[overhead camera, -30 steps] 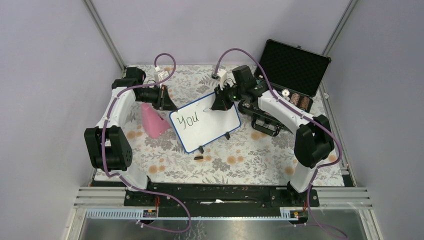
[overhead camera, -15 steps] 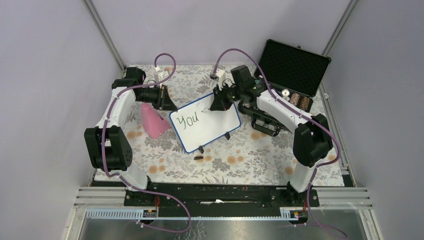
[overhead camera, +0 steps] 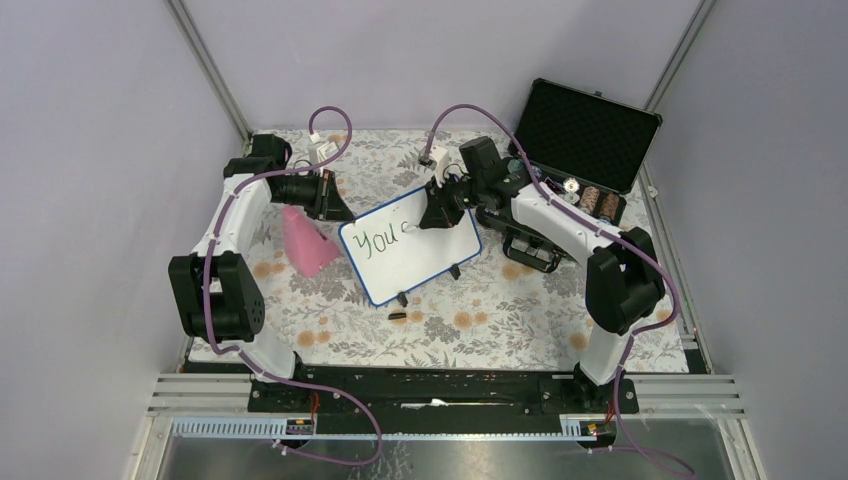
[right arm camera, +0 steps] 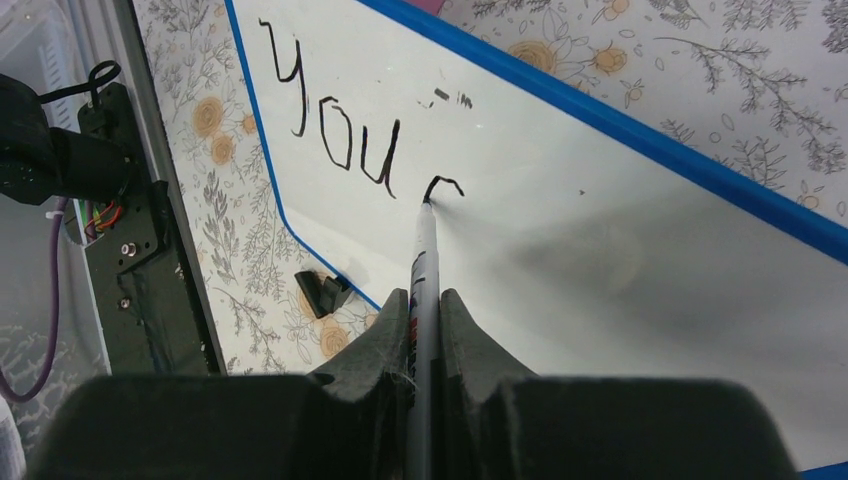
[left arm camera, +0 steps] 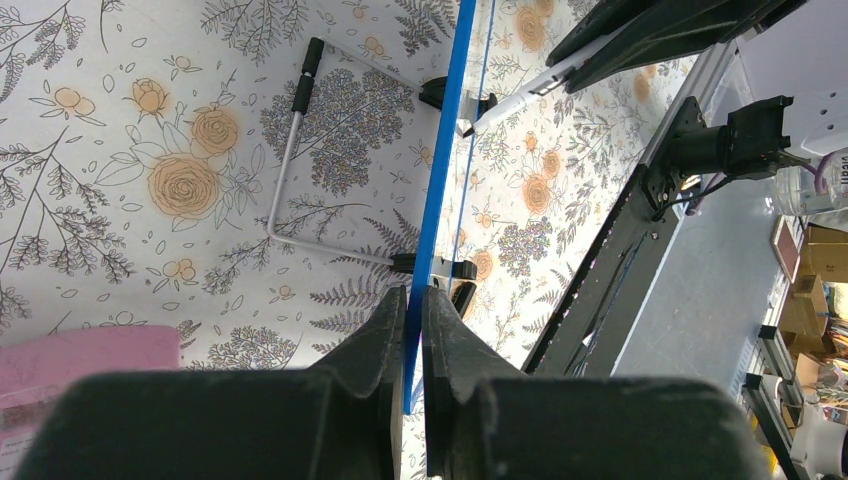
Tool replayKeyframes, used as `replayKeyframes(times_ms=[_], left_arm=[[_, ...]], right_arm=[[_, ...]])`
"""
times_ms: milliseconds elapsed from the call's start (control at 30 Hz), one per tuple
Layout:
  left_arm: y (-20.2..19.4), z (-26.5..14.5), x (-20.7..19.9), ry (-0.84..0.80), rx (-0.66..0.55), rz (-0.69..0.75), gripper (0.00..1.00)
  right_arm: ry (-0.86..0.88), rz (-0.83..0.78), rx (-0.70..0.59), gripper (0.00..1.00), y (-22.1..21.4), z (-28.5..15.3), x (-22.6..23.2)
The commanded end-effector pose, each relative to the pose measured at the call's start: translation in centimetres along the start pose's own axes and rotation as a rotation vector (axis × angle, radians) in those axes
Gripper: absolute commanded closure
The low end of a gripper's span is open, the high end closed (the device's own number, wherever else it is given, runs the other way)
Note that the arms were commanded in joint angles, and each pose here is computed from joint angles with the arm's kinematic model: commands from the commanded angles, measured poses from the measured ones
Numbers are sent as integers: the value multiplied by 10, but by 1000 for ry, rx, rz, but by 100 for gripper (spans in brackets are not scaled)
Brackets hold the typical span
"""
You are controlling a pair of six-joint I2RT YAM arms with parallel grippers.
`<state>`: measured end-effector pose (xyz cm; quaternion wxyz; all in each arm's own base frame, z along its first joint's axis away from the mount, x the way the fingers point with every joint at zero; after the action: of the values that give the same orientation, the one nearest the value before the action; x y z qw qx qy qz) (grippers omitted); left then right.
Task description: Write a sentence on the whiteboard
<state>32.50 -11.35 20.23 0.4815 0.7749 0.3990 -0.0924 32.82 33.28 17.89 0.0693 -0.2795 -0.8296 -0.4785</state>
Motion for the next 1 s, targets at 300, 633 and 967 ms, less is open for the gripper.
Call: replayKeyframes(times_ms=[300,633,967], left_arm=[[7,-1,-2,14,-1,48,100],[8,-1,-2,13,-3,47,100],[7,0,-2,12,0,46,100]], right_arm=[[-24,-45,-15,100,-2,-9,-2],[-60,-45,-34,100,5,-22,-16],[20,-65,-55,100,13,-34,7]])
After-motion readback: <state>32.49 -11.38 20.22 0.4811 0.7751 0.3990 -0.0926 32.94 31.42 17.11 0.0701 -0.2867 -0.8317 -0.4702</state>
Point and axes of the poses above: each gripper's point midway between its finger pads, its own z axis out along the fingers, its own x axis along the line the jaws close on, y = z × x, the point moved 1 cm from there along -z, back along the fingers, and after that the axes turned 4 degrees about z, right-handed, at the moved point
